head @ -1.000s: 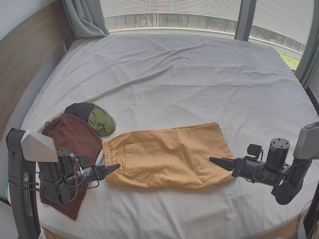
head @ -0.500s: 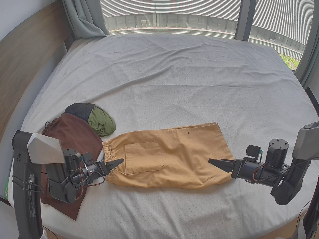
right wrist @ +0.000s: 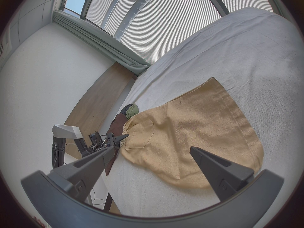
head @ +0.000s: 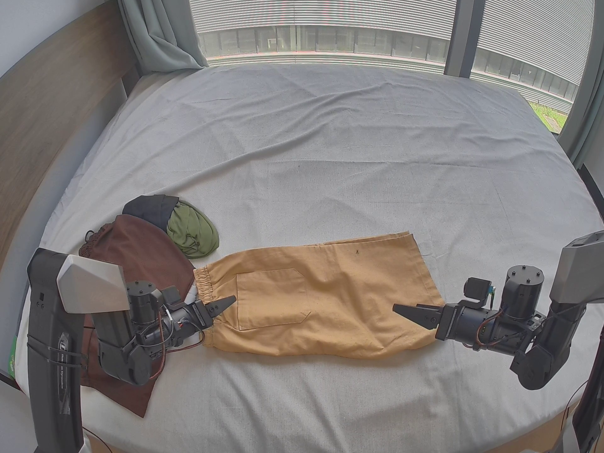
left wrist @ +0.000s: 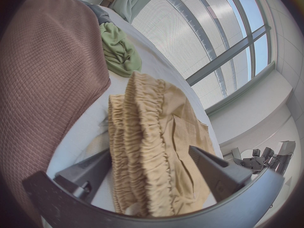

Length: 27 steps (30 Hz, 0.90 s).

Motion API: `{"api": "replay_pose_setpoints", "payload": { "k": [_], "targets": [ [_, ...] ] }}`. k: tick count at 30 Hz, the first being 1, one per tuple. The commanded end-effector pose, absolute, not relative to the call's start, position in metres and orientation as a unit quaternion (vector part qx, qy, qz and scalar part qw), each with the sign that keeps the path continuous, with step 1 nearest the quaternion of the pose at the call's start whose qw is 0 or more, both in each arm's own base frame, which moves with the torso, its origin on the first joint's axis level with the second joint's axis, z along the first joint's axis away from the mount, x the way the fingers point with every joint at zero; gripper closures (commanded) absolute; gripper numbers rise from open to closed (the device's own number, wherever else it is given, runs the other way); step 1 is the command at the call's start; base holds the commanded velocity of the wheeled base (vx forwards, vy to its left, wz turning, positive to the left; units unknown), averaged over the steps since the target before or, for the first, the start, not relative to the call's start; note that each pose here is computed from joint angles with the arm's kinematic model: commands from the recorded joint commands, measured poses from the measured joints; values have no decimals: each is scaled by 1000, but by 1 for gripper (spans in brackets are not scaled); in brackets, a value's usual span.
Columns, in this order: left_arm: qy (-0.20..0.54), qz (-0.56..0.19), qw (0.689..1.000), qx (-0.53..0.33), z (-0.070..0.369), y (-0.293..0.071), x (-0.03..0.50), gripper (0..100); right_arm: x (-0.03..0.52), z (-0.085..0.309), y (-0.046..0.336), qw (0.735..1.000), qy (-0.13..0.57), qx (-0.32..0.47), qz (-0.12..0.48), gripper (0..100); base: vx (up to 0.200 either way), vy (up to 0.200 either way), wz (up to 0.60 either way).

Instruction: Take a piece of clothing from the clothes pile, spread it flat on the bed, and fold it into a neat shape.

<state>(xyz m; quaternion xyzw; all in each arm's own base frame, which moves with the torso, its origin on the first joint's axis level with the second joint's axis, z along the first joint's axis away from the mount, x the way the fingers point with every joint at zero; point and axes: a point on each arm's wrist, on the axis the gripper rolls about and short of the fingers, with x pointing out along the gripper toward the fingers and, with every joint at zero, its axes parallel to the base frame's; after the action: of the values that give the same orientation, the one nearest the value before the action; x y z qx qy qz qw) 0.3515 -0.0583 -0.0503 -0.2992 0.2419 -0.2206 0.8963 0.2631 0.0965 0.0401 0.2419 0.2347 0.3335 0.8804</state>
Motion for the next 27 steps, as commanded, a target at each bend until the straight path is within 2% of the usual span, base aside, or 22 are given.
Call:
{"api": "replay_pose_setpoints", "payload": {
  "k": [1,27],
  "targets": [
    [243,-223,895,-300,-51,-60,351,100,263,38,97,880,237,242,334,0,0,0,0],
    [227,-270,885,-304,-11,-60,337,100,263,38,97,880,238,242,333,0,0,0,0]
  ]
}}
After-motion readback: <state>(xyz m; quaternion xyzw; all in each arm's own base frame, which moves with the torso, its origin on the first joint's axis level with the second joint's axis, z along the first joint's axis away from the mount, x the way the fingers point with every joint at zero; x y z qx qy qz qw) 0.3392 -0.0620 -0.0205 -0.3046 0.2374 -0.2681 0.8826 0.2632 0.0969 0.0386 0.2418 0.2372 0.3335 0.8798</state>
